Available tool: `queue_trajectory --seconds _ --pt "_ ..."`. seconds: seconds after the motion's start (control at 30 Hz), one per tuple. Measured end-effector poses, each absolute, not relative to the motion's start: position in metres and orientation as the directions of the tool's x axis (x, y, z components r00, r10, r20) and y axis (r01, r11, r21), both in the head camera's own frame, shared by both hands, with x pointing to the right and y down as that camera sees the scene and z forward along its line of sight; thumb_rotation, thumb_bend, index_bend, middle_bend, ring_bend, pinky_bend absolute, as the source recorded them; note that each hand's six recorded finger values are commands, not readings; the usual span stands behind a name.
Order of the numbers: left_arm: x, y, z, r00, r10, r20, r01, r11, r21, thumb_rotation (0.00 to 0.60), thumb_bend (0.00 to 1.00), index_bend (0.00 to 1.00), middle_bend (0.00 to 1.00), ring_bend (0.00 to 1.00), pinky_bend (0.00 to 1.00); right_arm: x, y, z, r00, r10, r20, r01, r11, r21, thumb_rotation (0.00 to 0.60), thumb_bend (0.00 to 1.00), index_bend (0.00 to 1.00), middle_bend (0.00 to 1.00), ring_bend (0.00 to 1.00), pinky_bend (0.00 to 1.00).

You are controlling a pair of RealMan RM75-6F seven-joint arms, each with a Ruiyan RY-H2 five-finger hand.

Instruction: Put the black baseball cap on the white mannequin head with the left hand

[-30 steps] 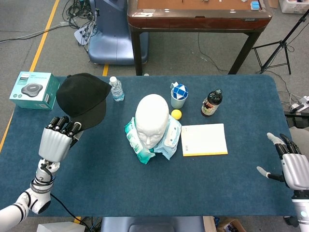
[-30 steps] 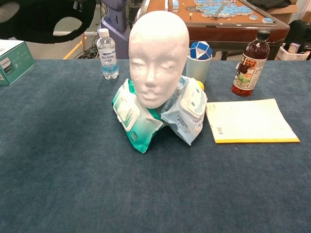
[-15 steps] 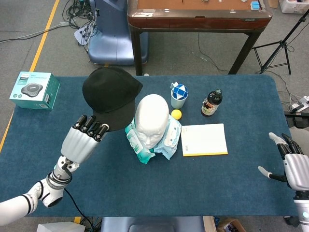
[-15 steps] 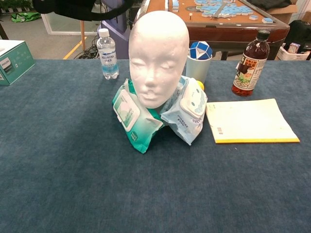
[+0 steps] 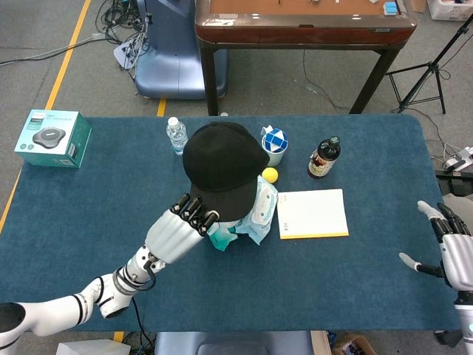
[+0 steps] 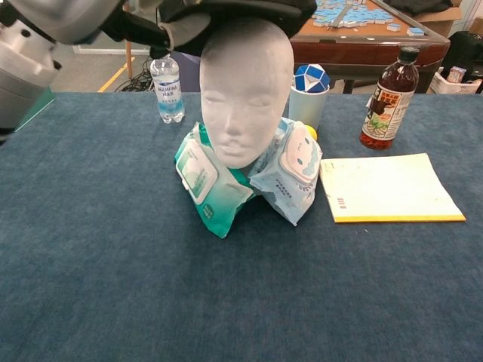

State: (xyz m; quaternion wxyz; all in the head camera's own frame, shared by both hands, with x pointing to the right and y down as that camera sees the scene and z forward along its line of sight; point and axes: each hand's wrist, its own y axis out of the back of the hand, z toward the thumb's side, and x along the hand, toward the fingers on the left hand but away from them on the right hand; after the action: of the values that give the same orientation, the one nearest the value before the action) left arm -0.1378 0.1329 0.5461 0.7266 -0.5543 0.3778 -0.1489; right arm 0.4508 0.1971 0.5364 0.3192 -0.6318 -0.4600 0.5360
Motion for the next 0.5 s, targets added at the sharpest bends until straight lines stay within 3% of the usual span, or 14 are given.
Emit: queue_trajectory --seconds 0.3,0.5 --pt "-0.116 0.16 0.568 0.747 -0.573 -0.338 -0.202 0.29 -0.936 0.6 0.31 0.83 0.87 0.57 0.68 0.454 0.196 0.536 -0.007 0.924 -0.383 0.245 -0.369 -0.897 0.6 0.0 0.09 0.21 0.08 0.14" --pt "-0.121 0.177 0.587 0.788 -0.566 -0.242 -0.135 0.225 -0.965 0.6 0.31 0.68 0.78 0.51 0.66 0.455 0.195 0.537 -0.011 0.923 -0.384 0.244 -0.37 -0.896 0.6 0.0 0.09 0.21 0.08 0.14"
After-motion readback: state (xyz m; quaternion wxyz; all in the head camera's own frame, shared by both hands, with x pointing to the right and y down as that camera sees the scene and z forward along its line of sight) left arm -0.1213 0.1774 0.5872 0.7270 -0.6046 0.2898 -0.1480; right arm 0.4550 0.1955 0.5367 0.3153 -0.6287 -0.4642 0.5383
